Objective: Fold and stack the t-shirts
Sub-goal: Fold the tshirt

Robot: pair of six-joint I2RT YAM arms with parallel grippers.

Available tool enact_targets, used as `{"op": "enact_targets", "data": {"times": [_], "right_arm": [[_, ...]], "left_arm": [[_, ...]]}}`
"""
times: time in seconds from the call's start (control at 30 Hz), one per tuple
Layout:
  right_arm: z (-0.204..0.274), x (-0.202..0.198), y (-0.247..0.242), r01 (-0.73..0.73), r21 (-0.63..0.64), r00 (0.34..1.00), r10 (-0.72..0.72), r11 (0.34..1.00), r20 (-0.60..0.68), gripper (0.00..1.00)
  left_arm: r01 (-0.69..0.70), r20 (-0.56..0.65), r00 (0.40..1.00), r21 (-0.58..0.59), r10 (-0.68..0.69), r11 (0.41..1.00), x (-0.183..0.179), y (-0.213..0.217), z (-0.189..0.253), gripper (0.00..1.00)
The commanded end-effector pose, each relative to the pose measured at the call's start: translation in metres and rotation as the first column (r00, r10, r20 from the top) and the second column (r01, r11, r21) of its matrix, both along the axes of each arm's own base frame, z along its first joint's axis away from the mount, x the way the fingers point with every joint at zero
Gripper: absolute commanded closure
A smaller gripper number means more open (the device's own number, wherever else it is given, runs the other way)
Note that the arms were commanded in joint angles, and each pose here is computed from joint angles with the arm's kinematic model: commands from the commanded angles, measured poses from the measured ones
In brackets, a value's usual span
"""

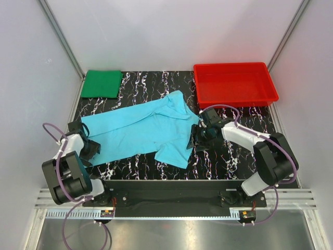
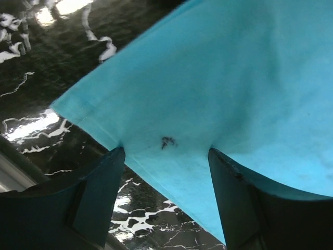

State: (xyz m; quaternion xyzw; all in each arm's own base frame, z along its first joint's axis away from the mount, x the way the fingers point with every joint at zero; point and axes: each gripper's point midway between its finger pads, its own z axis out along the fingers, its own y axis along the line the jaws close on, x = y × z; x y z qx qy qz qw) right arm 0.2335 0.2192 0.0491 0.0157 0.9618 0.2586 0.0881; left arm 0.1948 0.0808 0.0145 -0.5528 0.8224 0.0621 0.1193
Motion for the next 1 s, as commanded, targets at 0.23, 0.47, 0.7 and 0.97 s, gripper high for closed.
{"op": "enact_targets", "data": {"times": [0.23, 0.47, 0.7, 0.97], "right_arm": [[-0.016, 0.032, -0.016, 0.123, -0.114, 0.99, -0.113, 0.986, 0.088, 0.46], [-0.026, 0.05, -0.014, 0.127, -0.145, 0.987, -0.11, 0.981, 0.117, 0.5], [-0.028, 0.062, -0.009, 0.131, -0.147, 0.986, -0.114, 0.98, 0.122, 0.6], [-0.034, 0.051, -0.032, 0.21, -0.247, 0.976, -0.189, 0.946, 0.105, 1.0]], "left_arm": [[-0.131, 0.006, 0.991, -0.098, 0.132, 0.987, -0.009, 0.009, -0.03, 0.44], [-0.119, -0.013, 0.993, -0.084, 0.119, 0.989, -0.012, 0.012, -0.03, 0.61], [-0.102, -0.006, 0.995, -0.073, 0.102, 0.992, -0.011, 0.016, -0.03, 0.99], [-0.113, -0.004, 0.994, -0.111, 0.114, 0.987, -0.016, 0.006, -0.029, 1.0]]}}
